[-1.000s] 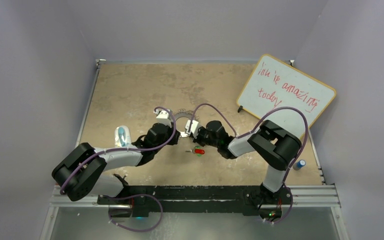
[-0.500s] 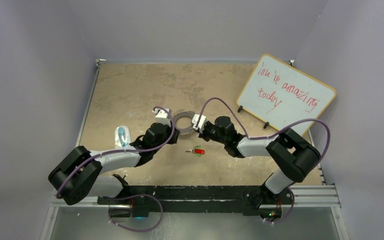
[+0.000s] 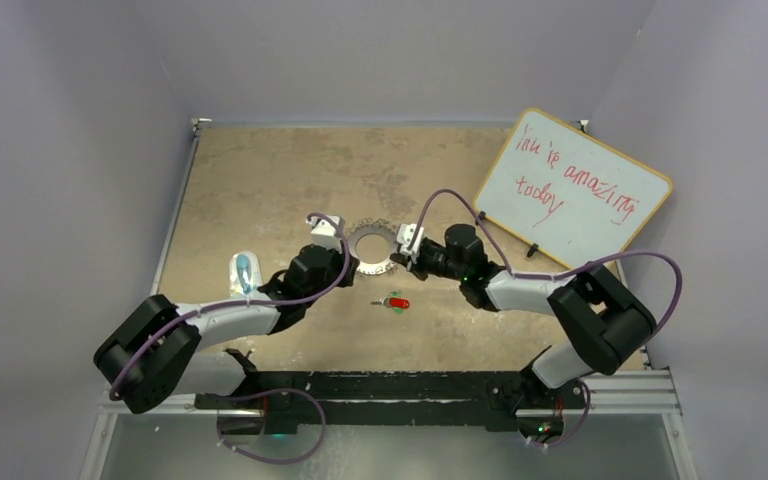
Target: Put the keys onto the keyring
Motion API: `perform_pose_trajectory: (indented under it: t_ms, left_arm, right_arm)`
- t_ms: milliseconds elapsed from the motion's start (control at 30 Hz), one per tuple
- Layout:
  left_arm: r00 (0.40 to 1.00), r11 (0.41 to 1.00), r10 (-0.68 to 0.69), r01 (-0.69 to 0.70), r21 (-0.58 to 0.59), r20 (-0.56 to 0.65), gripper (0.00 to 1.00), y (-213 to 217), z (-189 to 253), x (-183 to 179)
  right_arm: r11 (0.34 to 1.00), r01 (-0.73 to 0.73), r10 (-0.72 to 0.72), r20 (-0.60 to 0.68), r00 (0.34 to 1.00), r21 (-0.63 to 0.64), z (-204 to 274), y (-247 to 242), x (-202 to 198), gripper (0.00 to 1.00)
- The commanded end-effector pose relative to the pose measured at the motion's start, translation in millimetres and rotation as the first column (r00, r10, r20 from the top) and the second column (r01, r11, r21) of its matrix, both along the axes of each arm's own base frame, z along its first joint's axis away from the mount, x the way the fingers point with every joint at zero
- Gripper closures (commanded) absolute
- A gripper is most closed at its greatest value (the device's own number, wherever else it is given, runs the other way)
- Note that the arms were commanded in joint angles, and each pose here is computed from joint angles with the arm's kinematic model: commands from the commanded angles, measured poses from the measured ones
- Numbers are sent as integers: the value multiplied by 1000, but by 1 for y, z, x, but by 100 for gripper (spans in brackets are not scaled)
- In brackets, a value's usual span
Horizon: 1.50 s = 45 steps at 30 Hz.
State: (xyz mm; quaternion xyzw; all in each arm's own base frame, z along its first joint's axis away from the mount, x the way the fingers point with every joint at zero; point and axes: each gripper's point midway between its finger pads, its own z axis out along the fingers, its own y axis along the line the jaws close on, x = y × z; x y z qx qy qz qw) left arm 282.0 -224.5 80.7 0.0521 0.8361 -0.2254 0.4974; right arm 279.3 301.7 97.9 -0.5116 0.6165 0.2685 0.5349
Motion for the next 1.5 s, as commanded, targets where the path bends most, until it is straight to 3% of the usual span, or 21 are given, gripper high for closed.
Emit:
perform_pose_trajectory:
  t_ms: [0, 167, 367, 733, 967, 1300, 1467]
  left_arm:
    - [997, 1000, -18, 19, -25, 73, 85, -6, 22, 6]
    - [997, 999, -21, 24, -34, 72, 85, -7, 22, 6]
    - [998, 999, -21, 23, -32, 65, 85, -7, 19, 5]
    - [998, 999, -20, 22, -40, 55, 86, -10, 16, 7]
    - [998, 998, 68, -68, -15, -20, 90, -7, 2, 19]
    - [998, 998, -51, 50, -31, -30, 89, -53, 10, 44]
    - [991, 994, -108, 110, 14, -83, 92, -78, -7, 60]
  right_arm:
    - [999, -44, 44, -24, 999, -15, -3, 5, -4, 100]
    - [994, 36, -42, -59, 997, -100, -24, -1, 14, 82]
    - [989, 99, -110, -98, 989, -113, -29, -4, 21, 66]
    - [981, 155, -167, -102, 981, -114, -42, -5, 12, 65]
    - [975, 192, -205, -116, 972, -111, -52, -5, 15, 68]
    - [972, 235, -232, -172, 957, -6, -42, -13, -1, 70]
    - [966, 257, -247, -197, 949, 28, -39, -16, -5, 70]
